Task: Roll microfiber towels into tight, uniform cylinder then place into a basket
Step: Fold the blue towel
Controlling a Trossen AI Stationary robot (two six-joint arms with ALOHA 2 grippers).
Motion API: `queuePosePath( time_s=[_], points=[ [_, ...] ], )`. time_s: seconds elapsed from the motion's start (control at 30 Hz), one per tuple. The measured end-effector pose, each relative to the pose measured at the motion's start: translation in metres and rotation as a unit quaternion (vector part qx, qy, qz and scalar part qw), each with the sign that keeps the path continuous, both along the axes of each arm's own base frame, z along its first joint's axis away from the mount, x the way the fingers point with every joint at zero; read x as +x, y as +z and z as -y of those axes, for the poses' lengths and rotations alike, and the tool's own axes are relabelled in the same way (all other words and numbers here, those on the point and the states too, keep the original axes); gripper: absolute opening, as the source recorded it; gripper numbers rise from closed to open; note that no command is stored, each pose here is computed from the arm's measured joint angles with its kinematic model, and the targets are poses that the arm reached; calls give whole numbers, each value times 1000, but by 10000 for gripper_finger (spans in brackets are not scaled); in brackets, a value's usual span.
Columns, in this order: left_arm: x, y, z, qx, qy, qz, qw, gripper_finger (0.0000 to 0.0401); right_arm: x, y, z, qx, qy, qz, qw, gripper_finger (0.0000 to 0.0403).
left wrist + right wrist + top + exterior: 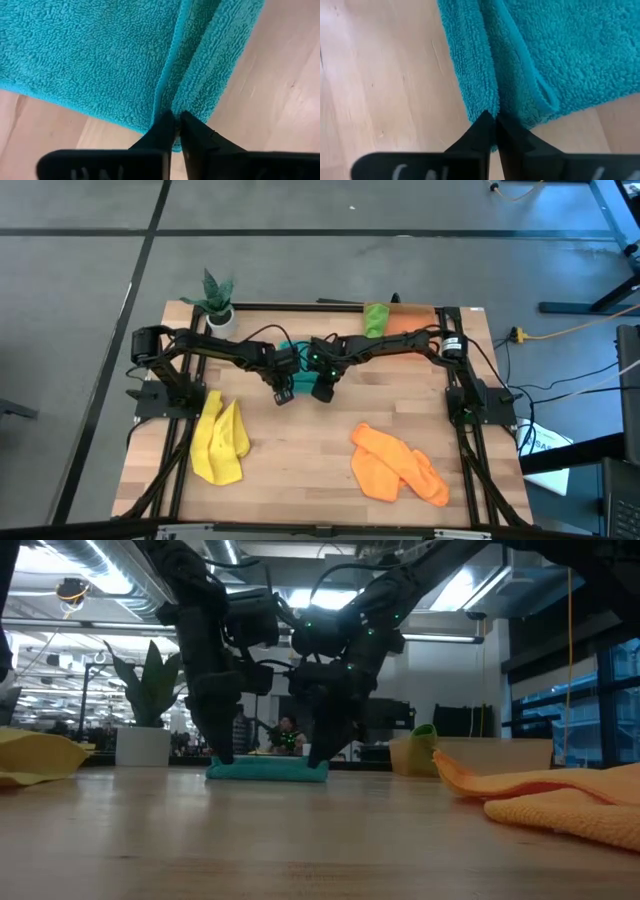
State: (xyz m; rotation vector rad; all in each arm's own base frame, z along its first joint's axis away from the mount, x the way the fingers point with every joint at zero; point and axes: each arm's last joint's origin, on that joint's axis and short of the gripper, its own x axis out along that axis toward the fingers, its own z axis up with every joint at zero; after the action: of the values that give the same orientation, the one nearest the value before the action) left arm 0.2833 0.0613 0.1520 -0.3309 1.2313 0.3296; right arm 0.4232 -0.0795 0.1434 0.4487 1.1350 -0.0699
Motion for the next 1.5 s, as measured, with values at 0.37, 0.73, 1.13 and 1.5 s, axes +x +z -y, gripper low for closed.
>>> queuePosePath(
  time_s=[0.37, 0.73, 1.13, 1.5],
  points=[
    [-1, 0, 0, -7, 2, -1, 1000, 93, 1, 0, 0, -20, -26, -4, 999, 80],
    [-13, 33, 6, -14, 18, 39, 999, 95, 0, 0, 1, -29, -40, -8, 999, 140],
    [-5, 32, 31, 23, -131, 49, 990, 95, 0, 0, 1, -29, -41, -13, 999, 141],
    [8, 11, 22, 40, -139, 41, 989, 95, -2, -2, 2, -28, -44, -24, 998, 141]
  ],
)
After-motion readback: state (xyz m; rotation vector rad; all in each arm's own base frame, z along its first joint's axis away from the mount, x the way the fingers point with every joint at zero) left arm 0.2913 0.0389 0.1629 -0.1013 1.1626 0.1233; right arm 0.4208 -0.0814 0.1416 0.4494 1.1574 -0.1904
